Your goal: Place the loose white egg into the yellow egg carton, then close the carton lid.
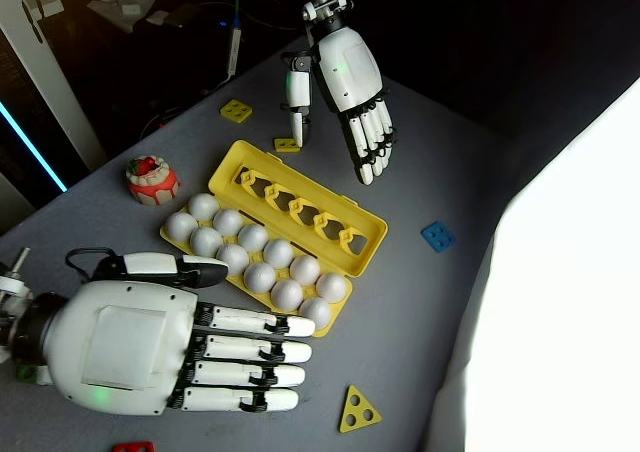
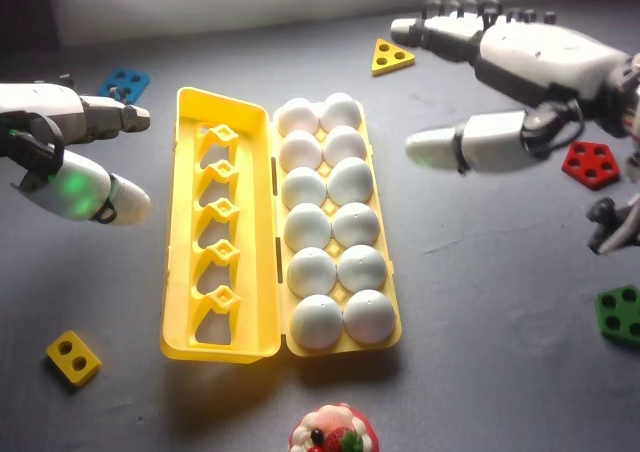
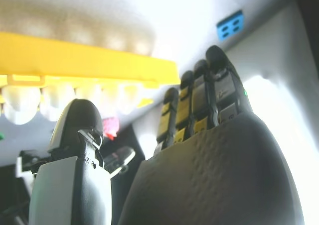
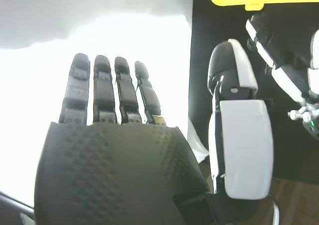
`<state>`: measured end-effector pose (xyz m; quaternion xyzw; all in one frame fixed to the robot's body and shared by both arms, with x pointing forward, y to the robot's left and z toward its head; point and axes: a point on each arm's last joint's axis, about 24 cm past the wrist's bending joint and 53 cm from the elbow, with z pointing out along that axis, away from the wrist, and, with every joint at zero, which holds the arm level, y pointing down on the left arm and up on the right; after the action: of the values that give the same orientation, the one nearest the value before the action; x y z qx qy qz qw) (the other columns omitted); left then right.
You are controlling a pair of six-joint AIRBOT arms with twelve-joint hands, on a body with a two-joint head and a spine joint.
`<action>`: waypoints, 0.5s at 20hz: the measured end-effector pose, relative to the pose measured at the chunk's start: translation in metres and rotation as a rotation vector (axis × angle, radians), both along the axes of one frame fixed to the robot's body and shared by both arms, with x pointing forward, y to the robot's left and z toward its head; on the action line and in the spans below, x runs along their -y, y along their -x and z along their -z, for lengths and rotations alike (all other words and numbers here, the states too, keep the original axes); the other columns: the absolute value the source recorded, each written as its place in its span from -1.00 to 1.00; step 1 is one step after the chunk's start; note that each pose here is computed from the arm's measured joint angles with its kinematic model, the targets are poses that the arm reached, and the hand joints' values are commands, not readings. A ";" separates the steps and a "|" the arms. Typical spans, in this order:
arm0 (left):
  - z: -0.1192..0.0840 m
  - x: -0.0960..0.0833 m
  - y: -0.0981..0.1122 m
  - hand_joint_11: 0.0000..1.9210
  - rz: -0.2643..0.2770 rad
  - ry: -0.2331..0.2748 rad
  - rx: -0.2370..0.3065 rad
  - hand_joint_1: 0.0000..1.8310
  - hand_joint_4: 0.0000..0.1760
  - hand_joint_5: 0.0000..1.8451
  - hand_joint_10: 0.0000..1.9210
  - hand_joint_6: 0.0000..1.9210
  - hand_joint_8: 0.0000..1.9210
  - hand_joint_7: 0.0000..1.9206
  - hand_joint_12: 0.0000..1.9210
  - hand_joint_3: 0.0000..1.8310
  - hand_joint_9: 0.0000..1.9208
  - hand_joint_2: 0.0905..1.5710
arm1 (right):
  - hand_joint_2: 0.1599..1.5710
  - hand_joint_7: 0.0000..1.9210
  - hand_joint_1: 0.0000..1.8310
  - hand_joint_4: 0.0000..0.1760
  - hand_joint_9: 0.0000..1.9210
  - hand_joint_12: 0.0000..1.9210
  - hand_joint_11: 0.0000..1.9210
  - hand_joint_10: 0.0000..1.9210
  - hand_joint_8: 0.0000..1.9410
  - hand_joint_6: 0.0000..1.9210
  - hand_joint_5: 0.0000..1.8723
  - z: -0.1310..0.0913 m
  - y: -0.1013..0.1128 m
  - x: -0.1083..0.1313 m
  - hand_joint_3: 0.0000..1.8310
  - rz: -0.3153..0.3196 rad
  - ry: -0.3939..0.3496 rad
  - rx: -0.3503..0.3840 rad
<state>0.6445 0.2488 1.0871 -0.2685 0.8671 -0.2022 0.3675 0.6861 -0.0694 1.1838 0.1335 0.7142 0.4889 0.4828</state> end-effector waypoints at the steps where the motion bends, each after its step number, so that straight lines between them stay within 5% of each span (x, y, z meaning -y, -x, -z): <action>1: 0.002 -0.001 0.001 -1.00 -0.015 0.019 -0.014 -0.36 -0.10 -0.95 -1.00 -1.00 -1.00 -0.91 -0.74 -1.00 -0.96 0.56 | 0.37 -0.92 -0.46 -1.00 -0.96 -1.00 -1.00 -0.91 -1.00 -0.93 -0.94 0.001 0.005 0.001 -0.99 -0.013 0.021 -0.014; 5: 0.011 -0.004 0.008 -1.00 -0.093 0.098 -0.084 -0.38 -0.15 -0.96 -0.98 -1.00 -1.00 -0.90 -0.58 -1.00 -0.90 0.57 | 0.38 -0.91 -0.44 -1.00 -0.96 -0.99 -0.99 -0.91 -0.99 -0.93 -0.94 -0.008 0.015 0.021 -0.99 -0.022 0.092 -0.026; 8: 0.015 -0.006 0.010 -1.00 -0.163 0.168 -0.115 -0.40 -0.42 -0.96 -0.99 -1.00 -1.00 -0.92 -0.61 -0.99 -0.92 0.58 | 0.39 -0.94 -0.47 -1.00 -0.97 -0.99 -0.99 -0.91 -1.00 -0.94 -0.94 -0.015 0.019 0.042 -0.99 -0.006 0.119 -0.036; 10: 0.014 -0.003 0.010 -1.00 -0.213 0.243 -0.125 -0.38 -0.71 -0.88 -0.98 -0.98 -0.99 -0.85 -0.40 -1.00 -0.84 0.58 | 0.37 -0.92 -0.42 -1.00 -0.95 -0.99 -0.99 -0.91 -0.99 -0.93 -0.92 -0.025 0.016 0.056 -1.00 0.011 0.123 -0.036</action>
<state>0.6349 0.2517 1.0729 -0.4136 0.8240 -0.2485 0.2970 0.6697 -0.1251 1.2090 0.1162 0.7507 0.4388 0.4800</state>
